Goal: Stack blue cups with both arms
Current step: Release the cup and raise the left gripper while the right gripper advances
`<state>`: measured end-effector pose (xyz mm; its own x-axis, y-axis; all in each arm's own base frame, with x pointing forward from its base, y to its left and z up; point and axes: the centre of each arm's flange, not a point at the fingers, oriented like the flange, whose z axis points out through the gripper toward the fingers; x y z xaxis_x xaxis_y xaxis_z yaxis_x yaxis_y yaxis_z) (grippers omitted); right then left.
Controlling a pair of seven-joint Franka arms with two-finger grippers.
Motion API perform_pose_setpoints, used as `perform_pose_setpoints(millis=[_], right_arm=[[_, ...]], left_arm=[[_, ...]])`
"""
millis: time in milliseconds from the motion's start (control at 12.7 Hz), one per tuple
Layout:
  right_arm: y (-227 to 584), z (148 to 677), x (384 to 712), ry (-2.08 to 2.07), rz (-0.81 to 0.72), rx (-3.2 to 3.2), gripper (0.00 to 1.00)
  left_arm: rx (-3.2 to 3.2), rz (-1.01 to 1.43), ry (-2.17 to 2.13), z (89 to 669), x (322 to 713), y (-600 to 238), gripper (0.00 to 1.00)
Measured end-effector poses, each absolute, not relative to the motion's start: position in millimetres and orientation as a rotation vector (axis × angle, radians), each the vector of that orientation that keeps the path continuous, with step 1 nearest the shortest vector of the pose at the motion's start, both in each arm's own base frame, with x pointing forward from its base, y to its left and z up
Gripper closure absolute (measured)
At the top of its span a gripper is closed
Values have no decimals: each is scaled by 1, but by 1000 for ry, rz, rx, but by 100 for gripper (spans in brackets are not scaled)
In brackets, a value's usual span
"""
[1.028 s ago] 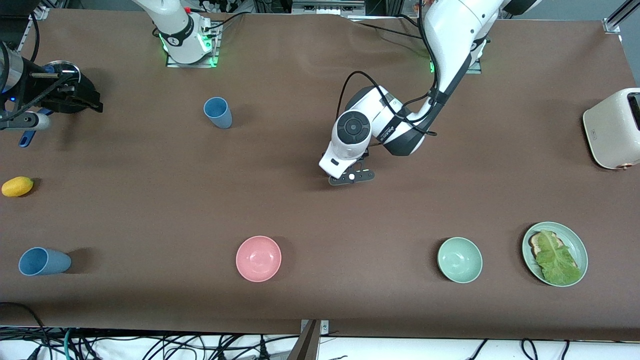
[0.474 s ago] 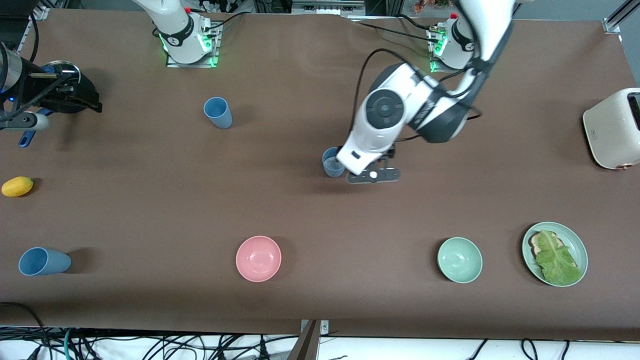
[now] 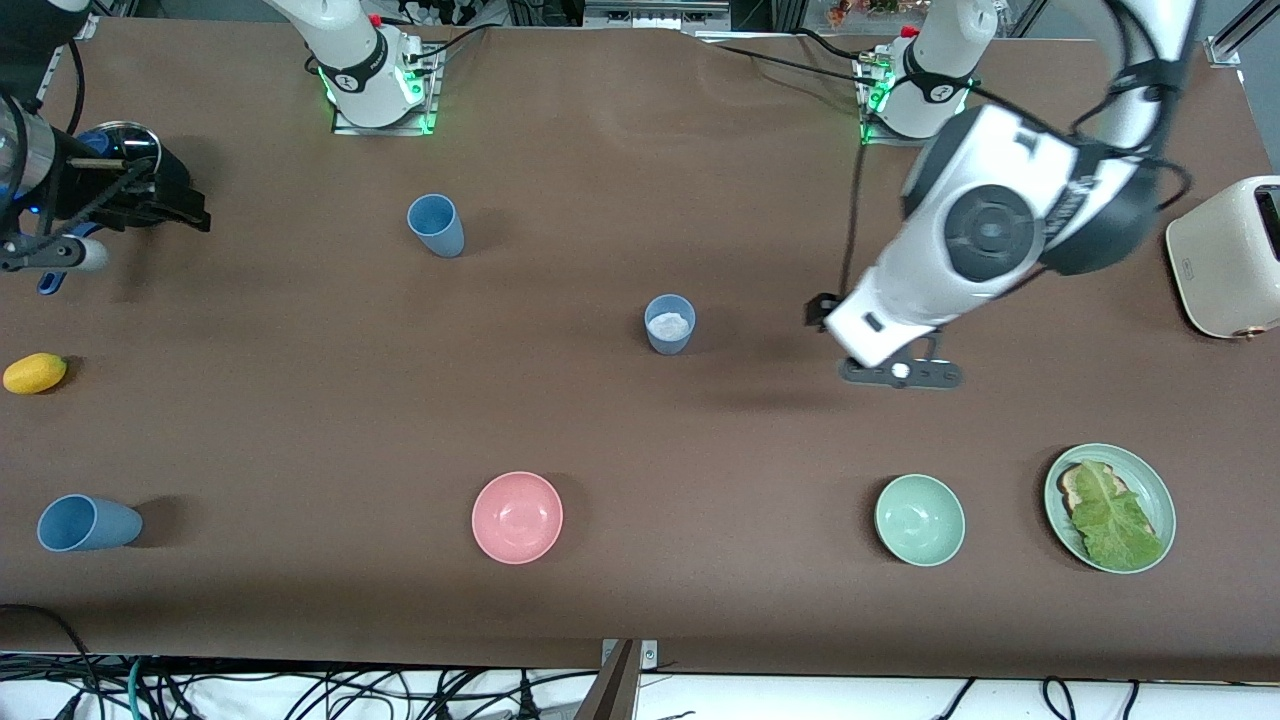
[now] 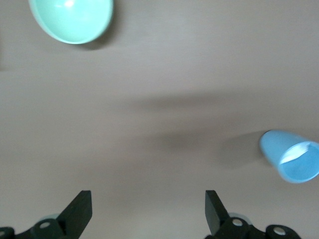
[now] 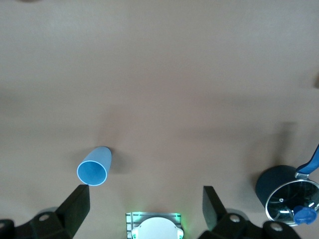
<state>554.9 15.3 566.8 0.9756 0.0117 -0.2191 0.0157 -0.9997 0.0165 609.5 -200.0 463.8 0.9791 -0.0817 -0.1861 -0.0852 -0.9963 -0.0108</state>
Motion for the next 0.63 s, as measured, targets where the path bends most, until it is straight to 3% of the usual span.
perform_pose_setpoints(millis=[316,632], right_arm=[[18,530,569,26,-442,3082,0],[48,526,567,110,-462,3081,0]], left_arm=[[-3125,213,167,518,616,-88,0],[-3191,164,91,555,605,-29,0]])
